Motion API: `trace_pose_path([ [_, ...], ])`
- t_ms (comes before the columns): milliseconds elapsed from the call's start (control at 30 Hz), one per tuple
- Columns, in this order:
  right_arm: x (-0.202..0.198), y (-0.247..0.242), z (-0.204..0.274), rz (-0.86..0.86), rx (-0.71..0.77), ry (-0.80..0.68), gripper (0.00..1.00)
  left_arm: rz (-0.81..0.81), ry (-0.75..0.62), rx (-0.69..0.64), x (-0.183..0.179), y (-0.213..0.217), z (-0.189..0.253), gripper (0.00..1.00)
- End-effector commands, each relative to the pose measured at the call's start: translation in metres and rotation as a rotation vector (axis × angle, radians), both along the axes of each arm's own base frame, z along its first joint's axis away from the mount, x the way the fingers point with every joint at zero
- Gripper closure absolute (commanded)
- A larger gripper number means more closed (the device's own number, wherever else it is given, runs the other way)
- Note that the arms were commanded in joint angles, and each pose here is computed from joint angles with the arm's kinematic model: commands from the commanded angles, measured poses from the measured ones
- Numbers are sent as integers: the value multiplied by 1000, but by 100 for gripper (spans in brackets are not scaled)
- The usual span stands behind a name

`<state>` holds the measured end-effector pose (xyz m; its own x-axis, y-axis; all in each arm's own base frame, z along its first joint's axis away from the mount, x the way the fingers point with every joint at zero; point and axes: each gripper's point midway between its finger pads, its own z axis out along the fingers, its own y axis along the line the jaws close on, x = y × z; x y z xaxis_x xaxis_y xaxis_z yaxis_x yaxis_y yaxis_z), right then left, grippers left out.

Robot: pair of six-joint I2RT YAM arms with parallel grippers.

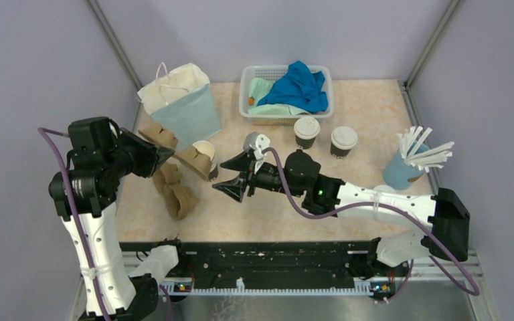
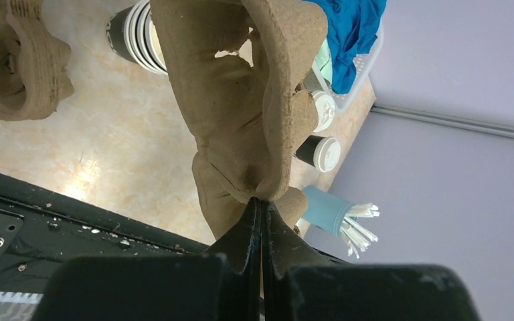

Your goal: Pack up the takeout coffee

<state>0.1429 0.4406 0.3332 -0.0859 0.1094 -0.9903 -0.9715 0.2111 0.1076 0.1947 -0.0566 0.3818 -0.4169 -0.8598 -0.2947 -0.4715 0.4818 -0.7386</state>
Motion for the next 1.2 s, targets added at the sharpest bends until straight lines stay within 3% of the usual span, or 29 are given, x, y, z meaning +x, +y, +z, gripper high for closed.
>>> trace_pose_path([
  [0,-5,11,31,2,109,-90,40,-34,-21,-51,-1,-10,7,100],
  [100,-5,17,27,-8,102,-93,41,-41,-23,-59,0,-12,9,100],
  [233,-1,22,27,-38,101,-94,52,-43,-23,-59,0,-12,9,100],
  [400,3,22,32,-82,116,-87,58,-39,-16,-52,0,-11,7,100],
  [867,0,30,47,-105,131,-96,53,-32,-11,-63,2,-11,5,100],
  [967,4,35,43,-118,105,-92,59,-22,-11,-63,0,-10,4,100],
  [1067,11,36,36,-157,69,-75,72,-16,-14,-67,0,-10,5,100],
  [1167,17,23,42,-211,77,-67,93,-7,-29,-46,1,-6,4,100],
])
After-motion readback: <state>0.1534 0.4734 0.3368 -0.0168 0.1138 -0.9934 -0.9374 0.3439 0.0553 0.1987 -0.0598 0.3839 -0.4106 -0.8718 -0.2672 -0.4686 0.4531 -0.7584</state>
